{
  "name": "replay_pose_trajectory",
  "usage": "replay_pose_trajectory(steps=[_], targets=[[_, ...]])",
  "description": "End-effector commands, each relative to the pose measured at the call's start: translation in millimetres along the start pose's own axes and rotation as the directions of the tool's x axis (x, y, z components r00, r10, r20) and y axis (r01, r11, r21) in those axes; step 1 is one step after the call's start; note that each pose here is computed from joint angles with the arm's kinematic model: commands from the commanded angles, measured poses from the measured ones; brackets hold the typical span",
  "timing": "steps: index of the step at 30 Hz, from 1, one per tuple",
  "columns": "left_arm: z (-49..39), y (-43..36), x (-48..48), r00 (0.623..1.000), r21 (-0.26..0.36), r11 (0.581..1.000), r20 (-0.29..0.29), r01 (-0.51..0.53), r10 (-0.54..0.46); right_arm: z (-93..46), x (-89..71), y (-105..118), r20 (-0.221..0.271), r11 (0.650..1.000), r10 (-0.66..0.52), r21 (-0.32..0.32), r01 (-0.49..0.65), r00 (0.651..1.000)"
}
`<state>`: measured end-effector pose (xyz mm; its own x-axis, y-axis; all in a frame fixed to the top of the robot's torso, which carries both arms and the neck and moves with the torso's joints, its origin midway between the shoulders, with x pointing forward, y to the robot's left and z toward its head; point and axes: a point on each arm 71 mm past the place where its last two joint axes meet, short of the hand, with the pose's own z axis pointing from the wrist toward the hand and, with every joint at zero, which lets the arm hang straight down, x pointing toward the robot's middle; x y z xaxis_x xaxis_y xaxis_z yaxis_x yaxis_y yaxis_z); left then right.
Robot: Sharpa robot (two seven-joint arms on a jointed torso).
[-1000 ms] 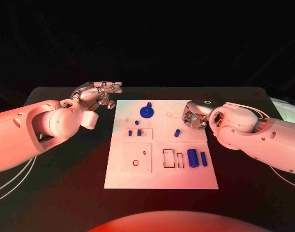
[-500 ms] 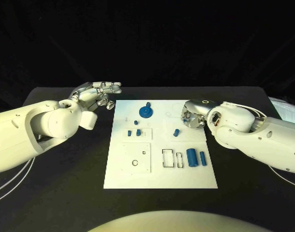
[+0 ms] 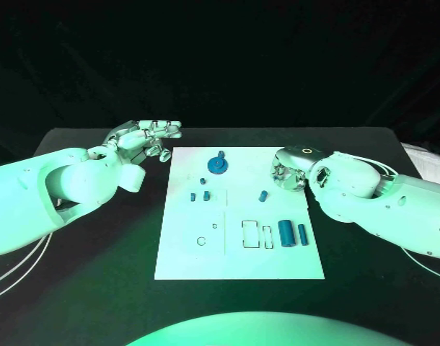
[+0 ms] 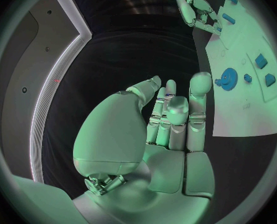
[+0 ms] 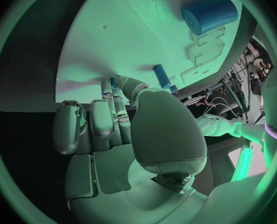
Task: Assemble the parts on the task board
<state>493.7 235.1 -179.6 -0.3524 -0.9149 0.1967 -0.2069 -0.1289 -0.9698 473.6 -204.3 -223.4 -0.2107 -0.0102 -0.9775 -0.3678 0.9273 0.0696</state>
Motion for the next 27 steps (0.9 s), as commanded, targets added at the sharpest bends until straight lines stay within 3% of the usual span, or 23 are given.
replay_pose_trajectory(steps=[1, 7, 19, 27], targets=[[0.3, -0.6, 2.2, 1.0, 0.005, 1.0, -0.014, -0.004, 0.004, -3.0, 8.3, 4, -0.002, 1.0, 0.023, -0.011, -0.023, 1.0], [0.6, -0.5, 2.1, 1.0, 0.005, 1.0, -0.013, -0.004, 0.005, -6.5, 0.3, 4, 0.034, 0.999, 0.052, -0.014, -0.052, 0.998], [1.1, -0.1, 2.5, 1.0, 0.001, 1.0, -0.016, -0.004, 0.004, -14.3, -10.1, 1, 0.038, 0.997, 0.082, -0.015, -0.082, 0.996], [0.7, -0.2, 2.3, 1.0, 0.001, 1.0, -0.015, -0.004, 0.004, -20.0, -18.4, 12, 0.063, 0.994, 0.102, -0.051, -0.099, 0.993]])
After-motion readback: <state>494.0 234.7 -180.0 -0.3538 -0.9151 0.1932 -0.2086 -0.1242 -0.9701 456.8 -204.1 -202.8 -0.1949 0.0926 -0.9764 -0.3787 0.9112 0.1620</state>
